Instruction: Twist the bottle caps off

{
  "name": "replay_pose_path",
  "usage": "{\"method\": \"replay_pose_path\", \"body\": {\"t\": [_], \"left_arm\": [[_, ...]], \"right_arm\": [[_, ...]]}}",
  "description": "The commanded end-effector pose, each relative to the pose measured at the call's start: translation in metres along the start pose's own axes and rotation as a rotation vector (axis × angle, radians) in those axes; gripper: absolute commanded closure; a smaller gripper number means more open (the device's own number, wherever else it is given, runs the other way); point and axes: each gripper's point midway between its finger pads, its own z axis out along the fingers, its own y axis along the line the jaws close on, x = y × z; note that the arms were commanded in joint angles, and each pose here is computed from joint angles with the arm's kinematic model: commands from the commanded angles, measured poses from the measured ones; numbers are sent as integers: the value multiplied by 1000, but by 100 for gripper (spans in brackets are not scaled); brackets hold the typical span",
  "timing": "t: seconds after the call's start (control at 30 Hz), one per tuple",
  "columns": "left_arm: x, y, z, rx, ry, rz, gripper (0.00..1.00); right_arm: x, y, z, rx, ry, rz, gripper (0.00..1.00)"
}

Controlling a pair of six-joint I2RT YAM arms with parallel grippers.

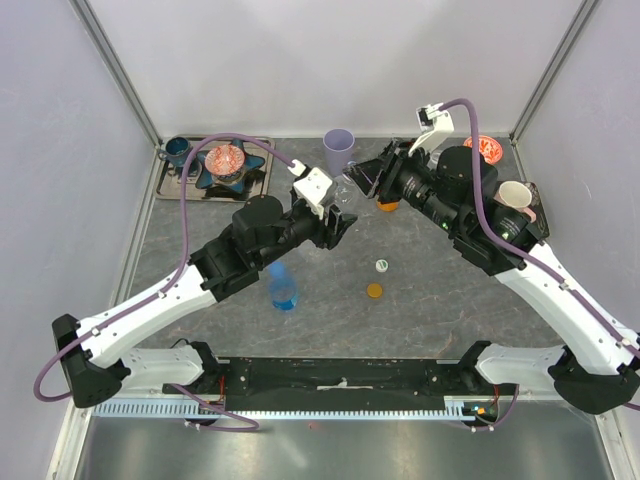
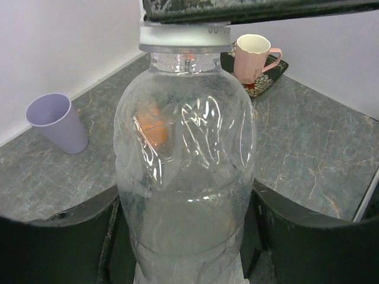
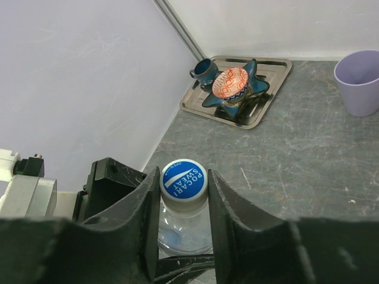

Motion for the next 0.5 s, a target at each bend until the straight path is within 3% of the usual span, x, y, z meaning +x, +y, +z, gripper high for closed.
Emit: {"method": "replay_pose_path", "body": {"t": [0.0, 0.03, 0.1, 0.13, 0.33, 0.47], "left_arm": [[-14, 0, 1, -1, -54, 36, 55], [-14, -1, 1, 1, -56, 36, 55], [-15, -1, 0, -1, -59, 35, 55], [-16, 0, 0, -1, -59, 34, 55], [-16, -1, -1, 1, -60, 35, 55], [-21, -7, -5, 37, -79, 25, 56]], "right_arm": [[-3, -2, 3, 5, -25, 2, 65], [0, -2, 4, 2, -17, -2, 70], [3, -2, 4, -2, -9, -1, 94], [4, -2, 4, -7, -6, -5, 100], [17, -17, 2, 35, 21, -44, 100], [13, 1, -15, -88, -4, -79, 100]]}}
